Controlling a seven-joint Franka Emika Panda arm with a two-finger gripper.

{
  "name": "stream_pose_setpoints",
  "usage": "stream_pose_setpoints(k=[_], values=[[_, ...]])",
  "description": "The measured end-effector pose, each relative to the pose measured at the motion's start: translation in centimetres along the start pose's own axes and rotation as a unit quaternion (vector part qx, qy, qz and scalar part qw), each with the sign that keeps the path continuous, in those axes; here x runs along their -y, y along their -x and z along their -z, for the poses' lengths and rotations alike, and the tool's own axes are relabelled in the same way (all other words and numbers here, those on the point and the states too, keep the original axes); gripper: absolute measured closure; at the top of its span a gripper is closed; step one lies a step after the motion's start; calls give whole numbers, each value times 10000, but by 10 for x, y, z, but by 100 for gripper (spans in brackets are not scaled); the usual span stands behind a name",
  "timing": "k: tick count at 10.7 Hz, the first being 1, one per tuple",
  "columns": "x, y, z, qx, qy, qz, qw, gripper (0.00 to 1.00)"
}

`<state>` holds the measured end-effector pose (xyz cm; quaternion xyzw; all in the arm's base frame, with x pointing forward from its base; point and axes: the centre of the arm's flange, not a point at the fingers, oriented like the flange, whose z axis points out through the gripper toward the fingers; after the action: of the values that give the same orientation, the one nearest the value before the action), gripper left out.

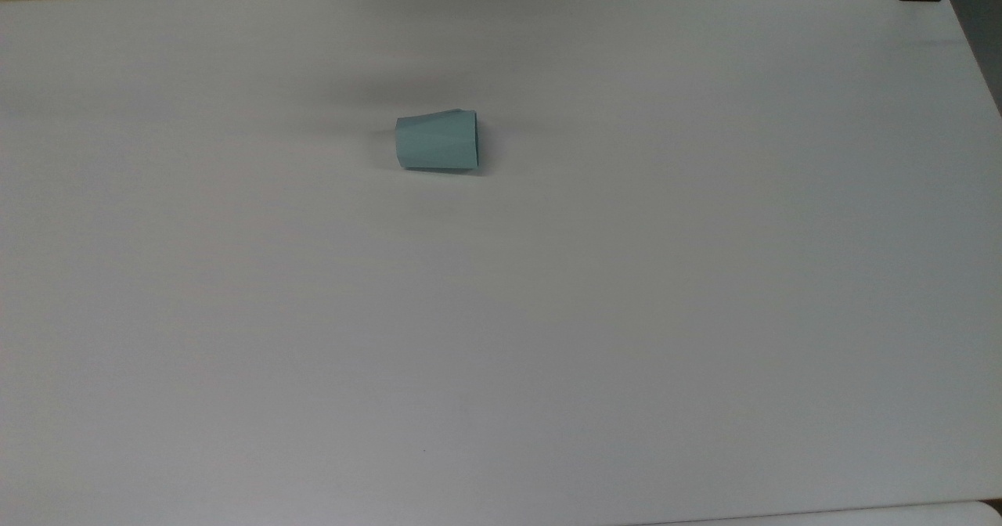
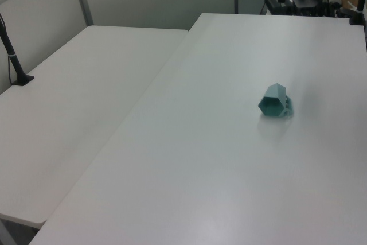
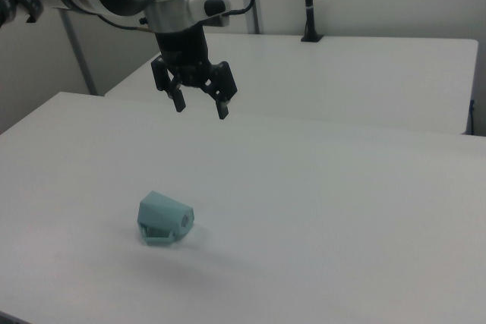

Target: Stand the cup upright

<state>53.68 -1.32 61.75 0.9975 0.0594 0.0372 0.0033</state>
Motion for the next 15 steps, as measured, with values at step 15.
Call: stream_pose_setpoints(k=[15], values=[[301, 37, -68, -389, 2238, 165, 9737, 0]])
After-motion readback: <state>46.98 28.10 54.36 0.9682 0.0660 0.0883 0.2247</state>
